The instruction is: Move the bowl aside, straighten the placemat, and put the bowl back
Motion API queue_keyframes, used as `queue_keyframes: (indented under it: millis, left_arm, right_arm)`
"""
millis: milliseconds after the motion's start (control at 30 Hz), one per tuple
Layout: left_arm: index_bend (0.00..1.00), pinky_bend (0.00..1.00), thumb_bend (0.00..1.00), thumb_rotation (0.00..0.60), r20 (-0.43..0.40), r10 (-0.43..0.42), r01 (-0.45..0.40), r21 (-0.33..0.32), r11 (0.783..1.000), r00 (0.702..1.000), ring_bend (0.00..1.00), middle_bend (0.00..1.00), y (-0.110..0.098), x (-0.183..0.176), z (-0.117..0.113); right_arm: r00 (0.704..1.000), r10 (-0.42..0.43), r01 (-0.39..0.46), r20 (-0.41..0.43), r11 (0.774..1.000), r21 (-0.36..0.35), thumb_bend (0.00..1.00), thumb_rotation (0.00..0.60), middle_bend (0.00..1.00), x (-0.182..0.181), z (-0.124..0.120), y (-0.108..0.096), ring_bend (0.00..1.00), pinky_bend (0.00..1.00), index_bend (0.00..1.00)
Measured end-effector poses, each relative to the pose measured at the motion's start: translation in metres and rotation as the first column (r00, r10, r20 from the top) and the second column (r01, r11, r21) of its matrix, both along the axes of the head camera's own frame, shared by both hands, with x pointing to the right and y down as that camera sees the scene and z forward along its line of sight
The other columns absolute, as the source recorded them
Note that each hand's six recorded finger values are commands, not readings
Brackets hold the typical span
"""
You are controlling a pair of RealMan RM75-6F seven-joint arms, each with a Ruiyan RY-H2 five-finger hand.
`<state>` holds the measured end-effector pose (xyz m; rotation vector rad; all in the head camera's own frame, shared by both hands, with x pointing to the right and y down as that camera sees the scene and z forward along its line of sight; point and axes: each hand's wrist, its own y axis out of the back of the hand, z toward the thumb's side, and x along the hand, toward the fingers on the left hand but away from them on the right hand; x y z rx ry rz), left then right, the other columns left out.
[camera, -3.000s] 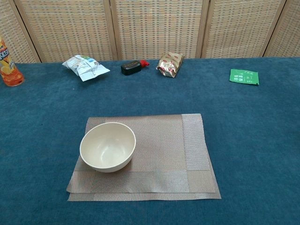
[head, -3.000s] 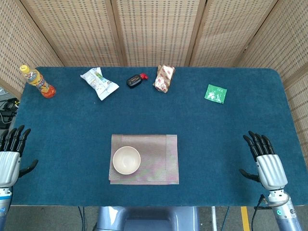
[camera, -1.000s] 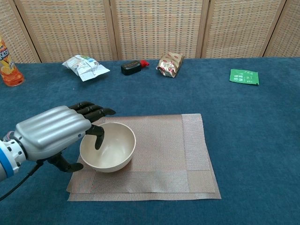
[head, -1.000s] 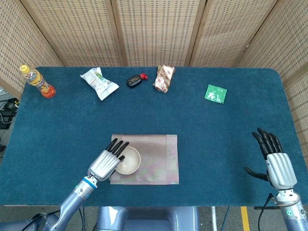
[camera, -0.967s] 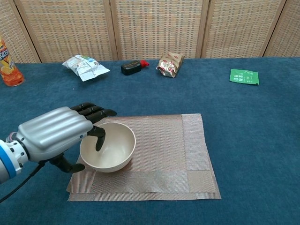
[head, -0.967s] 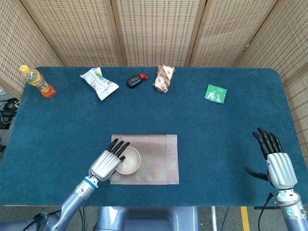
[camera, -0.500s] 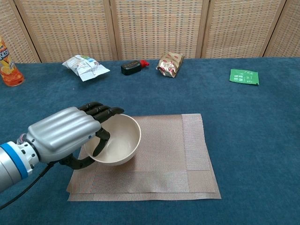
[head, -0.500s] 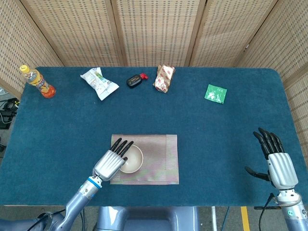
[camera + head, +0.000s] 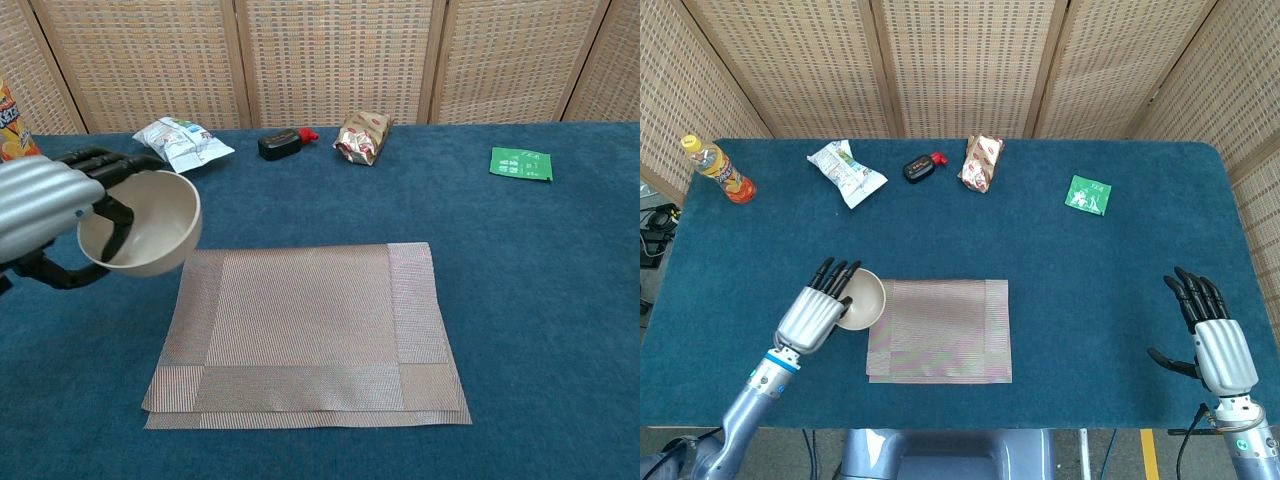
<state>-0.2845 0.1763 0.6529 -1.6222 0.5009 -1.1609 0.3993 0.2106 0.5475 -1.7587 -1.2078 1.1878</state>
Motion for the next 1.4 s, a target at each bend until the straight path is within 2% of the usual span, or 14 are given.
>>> queue_keyframes:
  millis: [267,567,833,1100,1200,1267,1333,1400]
  left_arm:
    - [0.65,0.0,0.42,0.6,0.033,-0.149,0.15,-0.013,0.989,0.988,0.0,0.0,-0.012,-0.073,-0.002]
    - [0.64,0.0,0.42,0.6,0.109,-0.269,0.274,-0.041,0.961,0.957,0.0,0.0,-0.005,-0.144,0.012]
    - [0.61,0.0,0.39,0.6,0.162,-0.298,0.311,-0.06,0.949,0.941,0.0,0.0,0.006,-0.175,0.027]
    - [0.6,0.0,0.37,0.6,0.211,-0.285,0.313,-0.113,0.943,0.935,0.0,0.0,0.018,-0.18,0.043]
    - [0.55,0.0,0.36,0.6,0.237,-0.268,0.303,-0.128,0.944,0.934,0.0,0.0,0.024,-0.18,0.047]
    - [0.47,0.0,0.33,0.6,0.244,-0.264,0.301,-0.132,0.944,0.933,0.0,0.0,0.027,-0.181,0.047]
    - [0.33,0.0,0.28,0.6,0.245,-0.264,0.302,-0.133,0.944,0.933,0.0,0.0,0.027,-0.182,0.046]
    - [0.23,0.0,0.25,0.6,0.239,-0.268,0.304,-0.129,0.944,0.933,0.0,0.0,0.027,-0.182,0.043]
  right_arm:
    - [1.0,-0.008,0.008,-0.014,1.0,-0.011,0.05,0.6,0.0,-0.002,0.004,0.002,0.0,0.0,0.01]
    - [0.999,-0.023,0.022,-0.036,1.0,-0.022,0.05,0.6,0.0,-0.007,0.009,0.004,0.0,0.0,0.01]
    - [0.998,-0.036,0.034,-0.051,0.999,-0.032,0.05,0.6,0.0,-0.011,0.014,0.006,0.0,0.0,0.01]
    - [0.998,-0.034,0.033,-0.052,0.999,-0.034,0.05,0.6,0.0,-0.011,0.015,0.007,0.0,0.0,0.01]
    - [0.998,-0.032,0.031,-0.051,0.999,-0.03,0.05,0.6,0.0,-0.011,0.014,0.006,0.0,0.0,0.01]
    - [0.998,-0.031,0.03,-0.051,0.999,-0.031,0.05,0.6,0.0,-0.011,0.014,0.006,0.0,0.0,0.01]
    - [0.998,-0.031,0.029,-0.052,0.999,-0.032,0.05,0.6,0.0,-0.011,0.014,0.006,0.0,0.0,0.01]
    - [0.998,-0.032,0.03,-0.051,0.999,-0.031,0.05,0.6,0.0,-0.011,0.014,0.006,0.0,0.0,0.01]
